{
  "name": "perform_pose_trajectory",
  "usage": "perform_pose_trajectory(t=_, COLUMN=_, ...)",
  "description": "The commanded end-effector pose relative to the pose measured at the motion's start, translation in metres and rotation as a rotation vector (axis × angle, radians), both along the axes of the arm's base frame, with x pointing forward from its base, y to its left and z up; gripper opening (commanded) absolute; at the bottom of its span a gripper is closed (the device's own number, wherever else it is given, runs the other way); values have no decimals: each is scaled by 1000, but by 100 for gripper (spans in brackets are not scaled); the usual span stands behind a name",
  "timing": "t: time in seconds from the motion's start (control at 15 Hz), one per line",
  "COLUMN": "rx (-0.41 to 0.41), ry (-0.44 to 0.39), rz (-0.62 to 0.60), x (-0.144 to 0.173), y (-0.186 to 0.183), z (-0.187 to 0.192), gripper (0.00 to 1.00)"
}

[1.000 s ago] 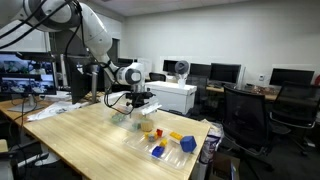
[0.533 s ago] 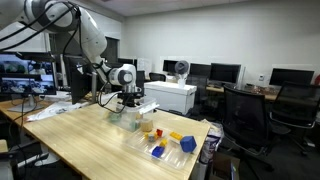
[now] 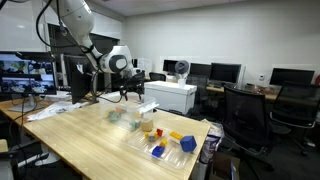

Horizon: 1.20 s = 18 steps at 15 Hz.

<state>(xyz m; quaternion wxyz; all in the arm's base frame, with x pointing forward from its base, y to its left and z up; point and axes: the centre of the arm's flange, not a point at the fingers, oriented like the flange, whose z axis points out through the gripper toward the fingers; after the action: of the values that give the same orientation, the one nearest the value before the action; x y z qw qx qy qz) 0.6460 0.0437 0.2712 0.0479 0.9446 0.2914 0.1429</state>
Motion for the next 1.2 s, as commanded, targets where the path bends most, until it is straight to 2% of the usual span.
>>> perform_pose_trajectory(t=0.0, rx=8, ry=18, rz=-62, x=-15, y=-23, z=10, gripper=100)
perform_pose_trajectory(t=0.2, rx=-3, ry=52, rz=-75, x=-8, y=-33, z=2, gripper=100)
perform_pose_trajectory(t=0.73, rx=-36, ry=218, rz=-82, x=12, y=-35, z=-42, gripper=100)
perform_pose_trajectory(t=1.13, rx=-54, ry=265, rz=-59, x=38, y=-22, z=-71, gripper=100)
